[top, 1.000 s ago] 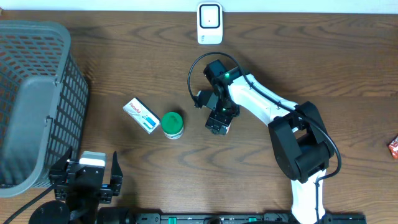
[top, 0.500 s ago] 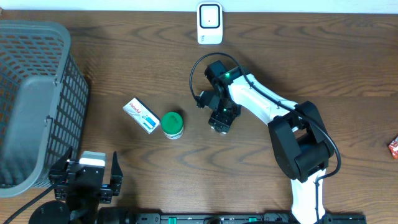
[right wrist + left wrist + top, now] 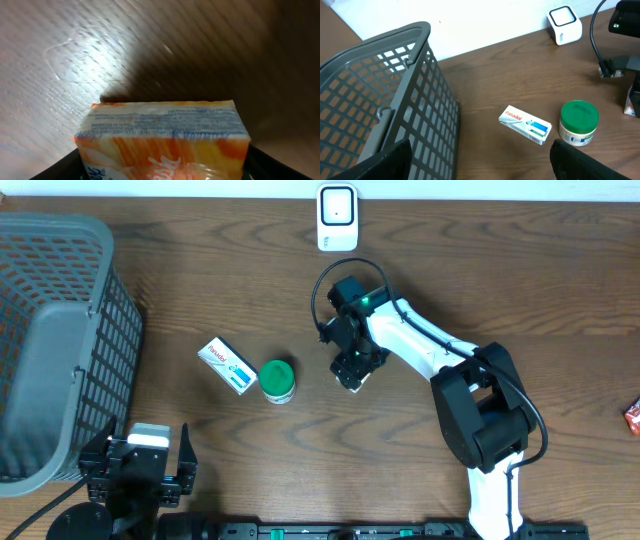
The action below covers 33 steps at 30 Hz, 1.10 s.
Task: Scan the item barcode
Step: 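Lift the orange box with the right gripper and turn it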
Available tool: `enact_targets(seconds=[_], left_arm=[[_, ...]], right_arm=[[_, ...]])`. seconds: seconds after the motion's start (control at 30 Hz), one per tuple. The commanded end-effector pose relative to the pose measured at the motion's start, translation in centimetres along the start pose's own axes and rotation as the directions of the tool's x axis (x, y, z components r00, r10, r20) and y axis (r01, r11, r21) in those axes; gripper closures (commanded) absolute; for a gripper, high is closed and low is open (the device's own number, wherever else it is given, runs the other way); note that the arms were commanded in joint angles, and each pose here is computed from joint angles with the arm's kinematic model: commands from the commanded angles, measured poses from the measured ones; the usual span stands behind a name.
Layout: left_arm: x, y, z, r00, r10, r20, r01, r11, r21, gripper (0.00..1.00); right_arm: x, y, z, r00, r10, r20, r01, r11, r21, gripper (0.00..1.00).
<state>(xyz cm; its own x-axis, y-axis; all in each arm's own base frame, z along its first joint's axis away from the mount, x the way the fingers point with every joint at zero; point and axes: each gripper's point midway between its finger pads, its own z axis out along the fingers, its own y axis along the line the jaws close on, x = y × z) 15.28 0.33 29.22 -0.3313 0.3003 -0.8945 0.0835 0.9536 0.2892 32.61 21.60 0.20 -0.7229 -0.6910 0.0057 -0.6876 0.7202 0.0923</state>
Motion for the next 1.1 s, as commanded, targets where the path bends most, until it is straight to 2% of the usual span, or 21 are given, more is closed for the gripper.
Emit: enact_targets(seconds=[0.0, 0.1, 0.27, 0.57, 0.73, 1.07], left_arm=[[0.0, 0.0, 0.0, 1.0, -0.012, -0.002, 0.012, 1.0, 0.002, 0.14], [0.0, 0.0, 0.0, 1.0, -0.012, -0.002, 0.012, 1.0, 0.002, 0.13], [0.0, 0.0, 0.0, 1.0, -0.012, -0.002, 0.012, 1.0, 0.002, 0.14], [0.0, 0.0, 0.0, 1.0, -0.012, -0.003, 0.012, 1.0, 0.002, 0.13], [0.0, 0.0, 0.0, 1.0, -0.012, -0.002, 0.012, 1.0, 0.002, 0.14], [0.0, 0.0, 0.0, 1.0, -0.012, -0.002, 0.012, 1.0, 0.002, 0.14]], right_arm=[[-0.1, 0.1, 0.0, 0.977, 0.21, -0.023, -0.21, 0.978, -0.01, 0.3], [-0.7, 1.4, -1.0, 0.964, 0.265, -0.029, -0.266, 0.96, -0.085, 0.36], [-1.3, 2.7, -2.4, 0.927, 0.373, -0.051, -0.376, 0.913, -0.158, 0.34], [0.4, 5.3, -3.5, 0.899, 0.399, -0.182, -0.438, 0.845, -0.306, 0.32], [1.2, 6.0, -4.9, 0.86, 0.433, -0.269, -0.509, 0.751, -0.421, 0.33], [3.2, 4.8, -6.7, 0.792, 0.479, -0.38, -0.611, 0.638, -0.469, 0.34]])
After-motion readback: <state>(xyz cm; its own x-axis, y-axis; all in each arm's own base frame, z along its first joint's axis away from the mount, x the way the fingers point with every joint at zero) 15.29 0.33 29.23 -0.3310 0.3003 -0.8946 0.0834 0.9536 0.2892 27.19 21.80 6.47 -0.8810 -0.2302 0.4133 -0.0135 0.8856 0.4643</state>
